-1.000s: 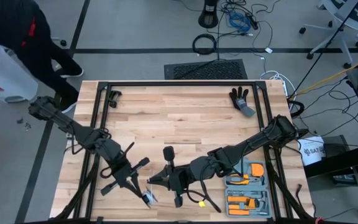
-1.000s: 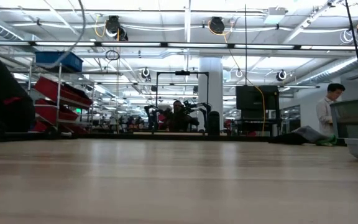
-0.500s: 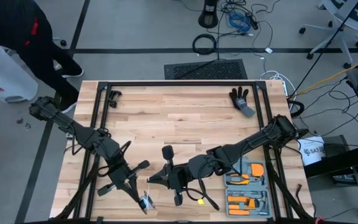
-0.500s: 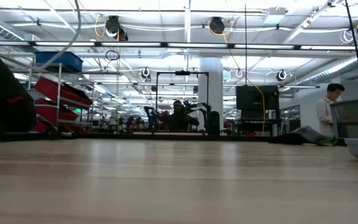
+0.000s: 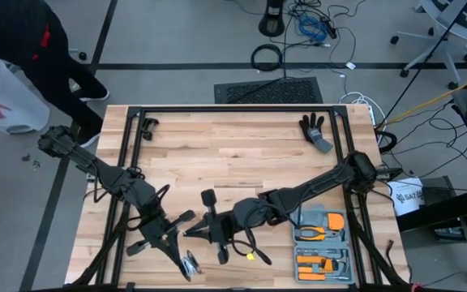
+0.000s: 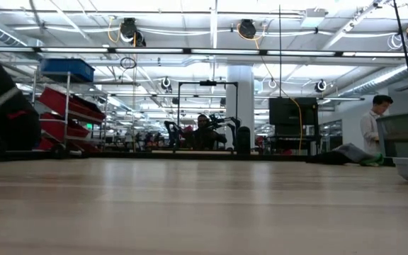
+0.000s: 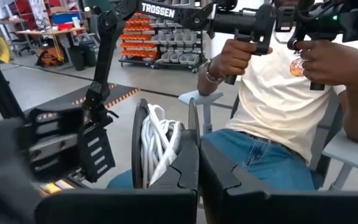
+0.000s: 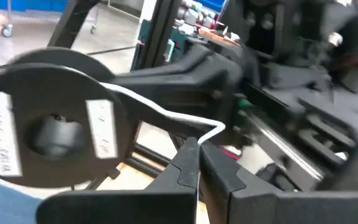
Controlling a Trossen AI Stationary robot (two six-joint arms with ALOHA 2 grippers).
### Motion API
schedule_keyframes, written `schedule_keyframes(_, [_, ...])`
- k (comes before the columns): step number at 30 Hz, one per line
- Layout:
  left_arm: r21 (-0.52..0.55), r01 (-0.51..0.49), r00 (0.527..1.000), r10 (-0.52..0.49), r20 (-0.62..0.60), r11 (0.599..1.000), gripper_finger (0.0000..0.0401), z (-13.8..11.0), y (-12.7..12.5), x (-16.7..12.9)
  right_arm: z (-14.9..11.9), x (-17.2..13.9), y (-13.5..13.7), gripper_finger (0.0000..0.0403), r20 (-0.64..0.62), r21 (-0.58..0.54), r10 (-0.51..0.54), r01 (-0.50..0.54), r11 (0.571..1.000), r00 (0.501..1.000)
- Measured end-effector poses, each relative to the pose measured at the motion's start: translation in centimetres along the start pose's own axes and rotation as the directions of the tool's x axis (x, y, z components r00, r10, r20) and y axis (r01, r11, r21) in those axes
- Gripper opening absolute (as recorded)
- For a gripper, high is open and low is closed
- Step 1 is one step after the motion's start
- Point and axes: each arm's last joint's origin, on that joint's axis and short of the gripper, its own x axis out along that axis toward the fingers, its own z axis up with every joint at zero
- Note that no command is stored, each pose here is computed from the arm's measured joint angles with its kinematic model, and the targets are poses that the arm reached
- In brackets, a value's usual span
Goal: Coil cords
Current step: Coil the white cable wire onto the spool
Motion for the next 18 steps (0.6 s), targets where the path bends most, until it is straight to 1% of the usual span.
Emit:
schedule_keyframes(5, [0.004,0.021,1.0,-0.021,0.005,1.0,0.0002,0.0,-0.1,0.0,-0.2,0.1,-0.2,0.0,-0.005,0.024,-0.003,0.003,1.0,1.0])
schedule_keyframes(9, [0.017,0.017,0.999,-0.017,0.03,1.0,0.0002,0.3,-0.1,0.0,-0.4,0.1,0.0,0.0,-0.028,0.037,0.01,-0.009,0.999,1.0])
schedule_keyframes(12, [0.013,0.016,0.999,-0.016,0.035,1.0,0.0002,0.8,-0.2,-0.3,-0.7,0.1,0.2,0.0,-0.06,0.056,0.022,-0.019,0.998,0.998])
schedule_keyframes(15, [-0.028,0.017,0.999,-0.016,0.043,0.999,0.0002,1.8,-0.4,-0.9,-1.0,0.0,0.5,0.0,-0.092,0.075,0.036,-0.029,0.997,0.995])
schedule_keyframes(18, [-0.022,0.024,0.998,-0.022,0.058,0.999,0.0002,2.5,-0.8,-1.4,-1.2,-0.1,0.9,0.0,-0.123,0.085,0.052,-0.042,0.995,0.991])
